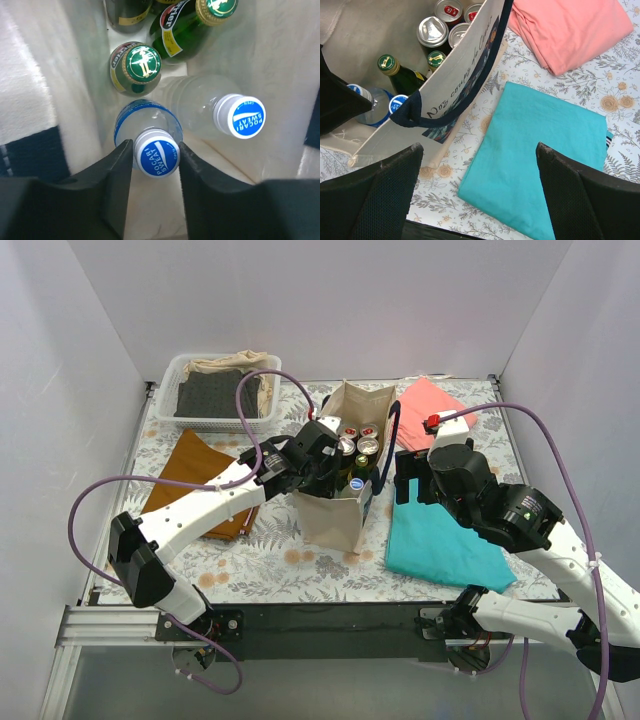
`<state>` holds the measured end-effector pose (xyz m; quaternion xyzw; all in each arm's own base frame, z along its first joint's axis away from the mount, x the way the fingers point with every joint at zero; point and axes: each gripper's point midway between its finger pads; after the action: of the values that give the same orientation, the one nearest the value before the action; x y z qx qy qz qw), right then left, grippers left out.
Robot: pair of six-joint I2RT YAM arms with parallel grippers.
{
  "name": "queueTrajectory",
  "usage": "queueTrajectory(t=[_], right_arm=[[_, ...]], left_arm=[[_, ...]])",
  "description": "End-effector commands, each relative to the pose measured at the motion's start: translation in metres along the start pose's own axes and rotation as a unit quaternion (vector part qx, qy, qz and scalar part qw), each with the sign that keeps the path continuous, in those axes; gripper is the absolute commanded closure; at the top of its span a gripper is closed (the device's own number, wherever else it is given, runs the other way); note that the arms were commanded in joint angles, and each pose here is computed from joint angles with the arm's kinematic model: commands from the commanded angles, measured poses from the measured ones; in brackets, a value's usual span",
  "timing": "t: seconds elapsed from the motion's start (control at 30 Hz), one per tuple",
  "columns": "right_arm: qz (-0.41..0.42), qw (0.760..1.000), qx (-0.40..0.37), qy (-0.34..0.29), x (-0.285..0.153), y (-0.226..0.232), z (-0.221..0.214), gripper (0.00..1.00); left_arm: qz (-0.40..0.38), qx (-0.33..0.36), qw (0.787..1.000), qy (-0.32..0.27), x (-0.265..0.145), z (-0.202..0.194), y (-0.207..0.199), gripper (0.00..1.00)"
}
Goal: Take the beverage out of the canvas bag
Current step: Take out the drink from the canvas bag.
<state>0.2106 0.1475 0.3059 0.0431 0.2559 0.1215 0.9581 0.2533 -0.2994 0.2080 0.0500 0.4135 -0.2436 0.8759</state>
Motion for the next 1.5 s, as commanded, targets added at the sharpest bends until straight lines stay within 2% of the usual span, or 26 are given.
queueTrajectory(t=[0.0, 0.03, 0.13, 0.17, 0.37, 0.5, 0.73, 1.13, 1.27, 1.3, 1.47], right_arm=[[0.001, 1.000, 0.018, -0.021, -0.004, -0.001, 0.008, 0.02], [0.001, 1.000, 0.016, -0.021, -0.004, -0.001, 0.008, 0.02], [0.000, 1.000, 0.018, -0.022, -0.004, -0.001, 0.009, 0.02], [0.000, 1.000, 0.018, -0.021, -0.004, -0.001, 0.008, 0.02], [0.001, 1.000, 0.018, -0.021, -0.003, -0.001, 0.009, 0.02], [0.000, 1.000, 0.019, -0.022, -0.004, -0.002, 0.009, 0.02], [-0.001, 1.000, 0.021, -0.021, -0.003, -0.001, 0.008, 0.02], [0.000, 0.999, 0.024, -0.021, -0.004, -0.001, 0.008, 0.02], [0.001, 1.000, 0.023, -0.022, -0.004, 0.000, 0.010, 0.02], [0.000, 1.000, 0.023, -0.021, -0.003, 0.000, 0.009, 0.02], [0.002, 1.000, 0.020, -0.021, -0.003, 0.001, 0.010, 0.02]], left_arm=[[0.008, 0.003, 1.000, 0.028, -0.001, -0.019, 0.006, 0.72], [0.007, 0.004, 1.000, 0.030, 0.000, -0.021, 0.006, 0.83], [0.001, 0.006, 0.999, 0.032, 0.000, -0.022, 0.004, 0.99], [-0.002, 0.007, 0.999, 0.033, 0.000, -0.022, 0.003, 1.00], [-0.024, 0.012, 1.000, 0.013, -0.011, -0.004, -0.007, 1.00], [-0.039, 0.009, 0.998, -0.049, -0.041, 0.041, -0.015, 1.00], [-0.033, 0.008, 0.994, -0.106, -0.075, 0.082, -0.014, 1.00], [-0.028, 0.008, 0.992, -0.120, -0.086, 0.094, -0.013, 1.00], [-0.019, 0.012, 0.992, -0.127, -0.097, 0.110, -0.013, 1.00], [-0.025, 0.009, 0.989, -0.146, -0.113, 0.123, -0.015, 1.00], [-0.030, 0.014, 0.984, -0.173, -0.133, 0.148, -0.019, 1.00]])
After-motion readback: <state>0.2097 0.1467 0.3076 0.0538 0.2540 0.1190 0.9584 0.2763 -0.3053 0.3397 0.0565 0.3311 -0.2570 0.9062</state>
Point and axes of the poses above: each gripper's point midway between its finger pads, its own x axis out along the fingers, its own y axis along the line the jaws close on, z = x × y, and after that the axes turned 7 degrees about x, right-handed
